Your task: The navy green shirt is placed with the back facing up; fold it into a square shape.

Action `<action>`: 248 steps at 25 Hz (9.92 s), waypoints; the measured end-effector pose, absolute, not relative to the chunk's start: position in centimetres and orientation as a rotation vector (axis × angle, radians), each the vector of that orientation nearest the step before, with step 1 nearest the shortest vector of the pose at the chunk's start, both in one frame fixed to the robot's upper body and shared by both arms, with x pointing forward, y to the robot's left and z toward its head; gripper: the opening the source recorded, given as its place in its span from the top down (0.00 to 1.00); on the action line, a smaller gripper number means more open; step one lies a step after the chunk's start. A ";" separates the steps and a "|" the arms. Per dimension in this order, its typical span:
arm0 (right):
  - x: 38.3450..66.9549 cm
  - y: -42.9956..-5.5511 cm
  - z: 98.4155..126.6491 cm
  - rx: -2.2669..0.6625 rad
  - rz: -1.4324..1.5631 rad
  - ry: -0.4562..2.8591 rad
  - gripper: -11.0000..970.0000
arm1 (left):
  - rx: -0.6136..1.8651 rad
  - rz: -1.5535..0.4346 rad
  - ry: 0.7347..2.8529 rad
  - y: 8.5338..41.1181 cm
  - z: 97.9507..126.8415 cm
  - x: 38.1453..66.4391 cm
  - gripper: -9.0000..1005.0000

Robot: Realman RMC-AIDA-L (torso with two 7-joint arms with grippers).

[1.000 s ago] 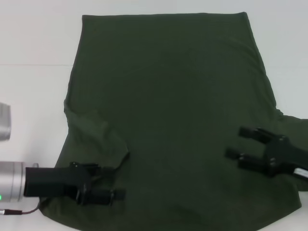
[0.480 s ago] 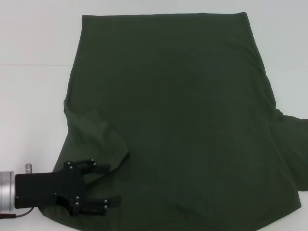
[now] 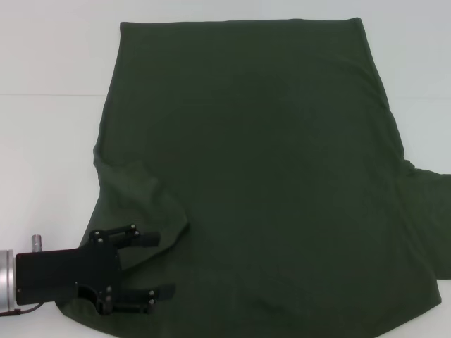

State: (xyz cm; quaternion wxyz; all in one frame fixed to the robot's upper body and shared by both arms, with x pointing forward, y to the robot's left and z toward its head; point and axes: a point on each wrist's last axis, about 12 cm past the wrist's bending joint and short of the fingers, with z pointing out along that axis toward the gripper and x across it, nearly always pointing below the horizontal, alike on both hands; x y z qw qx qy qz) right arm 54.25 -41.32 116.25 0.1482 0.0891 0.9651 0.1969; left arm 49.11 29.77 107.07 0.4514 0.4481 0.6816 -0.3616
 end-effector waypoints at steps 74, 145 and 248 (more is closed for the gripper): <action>57.8 -36.3 110.1 0.161 0.627 2.819 0.49 | 1.068 -0.912 1.706 29.5 106.3 48.3 0.12; 61.8 -24.4 116.4 -0.453 0.776 2.725 0.52 | 0.960 -0.940 1.755 30.4 106.0 48.0 0.13; 59.4 -28.8 107.1 0.357 1.230 2.318 0.18 | 0.908 -0.939 1.717 29.2 106.3 49.7 0.13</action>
